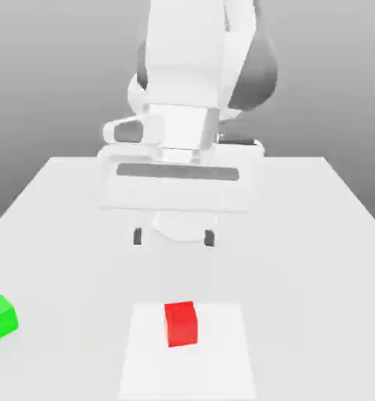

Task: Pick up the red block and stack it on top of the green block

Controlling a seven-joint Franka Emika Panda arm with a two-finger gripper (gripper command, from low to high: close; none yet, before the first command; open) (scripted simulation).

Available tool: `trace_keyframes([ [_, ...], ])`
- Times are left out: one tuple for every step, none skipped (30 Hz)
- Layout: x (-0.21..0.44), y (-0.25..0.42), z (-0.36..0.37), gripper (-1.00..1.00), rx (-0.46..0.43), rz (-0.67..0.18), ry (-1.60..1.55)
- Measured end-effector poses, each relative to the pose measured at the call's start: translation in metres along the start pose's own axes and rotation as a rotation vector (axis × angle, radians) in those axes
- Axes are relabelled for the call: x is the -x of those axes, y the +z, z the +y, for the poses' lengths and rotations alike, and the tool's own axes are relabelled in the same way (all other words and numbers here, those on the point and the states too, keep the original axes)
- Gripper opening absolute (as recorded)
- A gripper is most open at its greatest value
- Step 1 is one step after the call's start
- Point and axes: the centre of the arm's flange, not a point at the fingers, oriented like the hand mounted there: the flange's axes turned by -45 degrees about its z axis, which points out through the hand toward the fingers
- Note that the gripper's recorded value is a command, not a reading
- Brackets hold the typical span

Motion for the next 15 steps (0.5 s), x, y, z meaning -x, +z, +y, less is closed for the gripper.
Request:
trace_keyframes([
  [0.011, 0.02, -0.002, 0.0, -0.014, -0.034, -0.009],
  [0.023, 0.038, -0.005, 0.0, -0.03, -0.068, -0.018],
  [0.036, 0.056, -0.009, 0.0, -0.047, -0.1, -0.028],
  [0.043, 0.069, -0.011, 0.0, -0.057, -0.118, -0.031],
  [0.047, 0.08, -0.012, 0.0, -0.062, -0.127, -0.032],
  [0.049, 0.09, -0.013, 0.0, -0.065, -0.13, -0.033],
  [0.051, 0.1, -0.013, 0.0, -0.066, -0.132, -0.033],
  [0.053, 0.11, -0.014, 0.0, -0.067, -0.133, -0.033],
  [0.055, 0.119, -0.015, 0.0, -0.067, -0.134, -0.033],
  [0.057, 0.129, -0.015, 0.0, -0.067, -0.135, -0.034],
  [0.059, 0.136, -0.016, -1.0, -0.066, -0.136, -0.034],
  [0.059, 0.136, -0.016, -1.0, -0.066, -0.136, -0.034],
  [0.059, 0.136, -0.016, -1.0, -0.066, -0.136, -0.035],
  [0.059, 0.136, -0.016, -1.0, -0.066, -0.136, -0.035],
  [0.059, 0.136, -0.016, -1.0, -0.066, -0.137, -0.035],
])
